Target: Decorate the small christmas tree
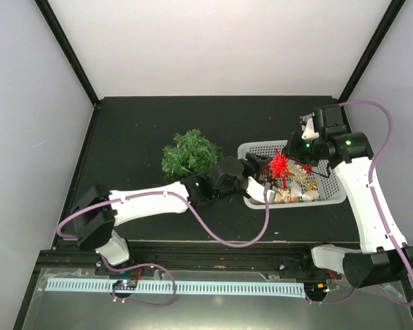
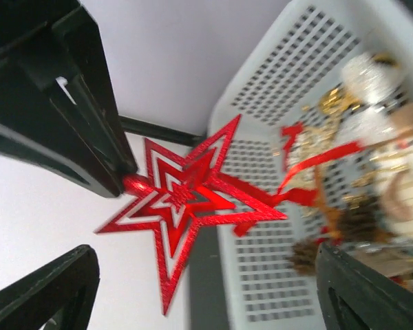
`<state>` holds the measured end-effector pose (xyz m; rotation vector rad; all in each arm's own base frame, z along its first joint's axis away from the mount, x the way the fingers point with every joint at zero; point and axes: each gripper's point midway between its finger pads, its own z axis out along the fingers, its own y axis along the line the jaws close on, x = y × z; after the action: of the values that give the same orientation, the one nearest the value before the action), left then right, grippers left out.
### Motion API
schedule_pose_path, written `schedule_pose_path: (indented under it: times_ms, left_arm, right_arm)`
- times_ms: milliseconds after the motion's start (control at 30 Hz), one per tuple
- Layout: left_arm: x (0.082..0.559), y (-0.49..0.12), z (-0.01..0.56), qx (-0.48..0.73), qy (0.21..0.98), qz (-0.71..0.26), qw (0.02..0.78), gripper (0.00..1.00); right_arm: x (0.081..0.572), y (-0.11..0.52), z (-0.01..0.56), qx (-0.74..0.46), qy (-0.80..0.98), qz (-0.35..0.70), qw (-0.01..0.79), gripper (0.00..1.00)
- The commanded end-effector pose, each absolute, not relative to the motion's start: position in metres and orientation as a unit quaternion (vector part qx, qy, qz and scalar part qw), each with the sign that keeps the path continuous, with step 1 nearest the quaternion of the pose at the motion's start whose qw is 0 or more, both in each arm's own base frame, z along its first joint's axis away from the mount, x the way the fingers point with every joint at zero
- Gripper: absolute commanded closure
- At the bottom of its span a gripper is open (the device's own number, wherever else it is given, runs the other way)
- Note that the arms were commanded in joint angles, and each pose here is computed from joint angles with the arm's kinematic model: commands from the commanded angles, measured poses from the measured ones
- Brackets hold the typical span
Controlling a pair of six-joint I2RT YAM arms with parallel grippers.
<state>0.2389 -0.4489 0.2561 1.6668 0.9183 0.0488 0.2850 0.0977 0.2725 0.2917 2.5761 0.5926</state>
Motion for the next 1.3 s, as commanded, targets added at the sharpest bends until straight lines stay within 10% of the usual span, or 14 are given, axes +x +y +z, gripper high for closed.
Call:
schedule_pose_path:
  times_ms: [0,567,1267]
  left_arm:
    - [0.255,-0.454,0.311,0.640,0.297,0.166,0.688,0.20]
    - [0.258,-0.473,0.305,0.641,0.268,0.206,0.689,0.97]
    - [0.282,-0.464,0.309,0.682,0.502,0.053,0.530,0.98]
  right_arm:
    - [0.281,0.108,0.280,0.104,0.936,0.252,0.223,0.89]
    - [0.274,0.113,0.273,0.102,0.933,0.274,0.210,0.88]
    - [0.296,0.064,0.269,0.193,0.930,0.186,0.252,0.52]
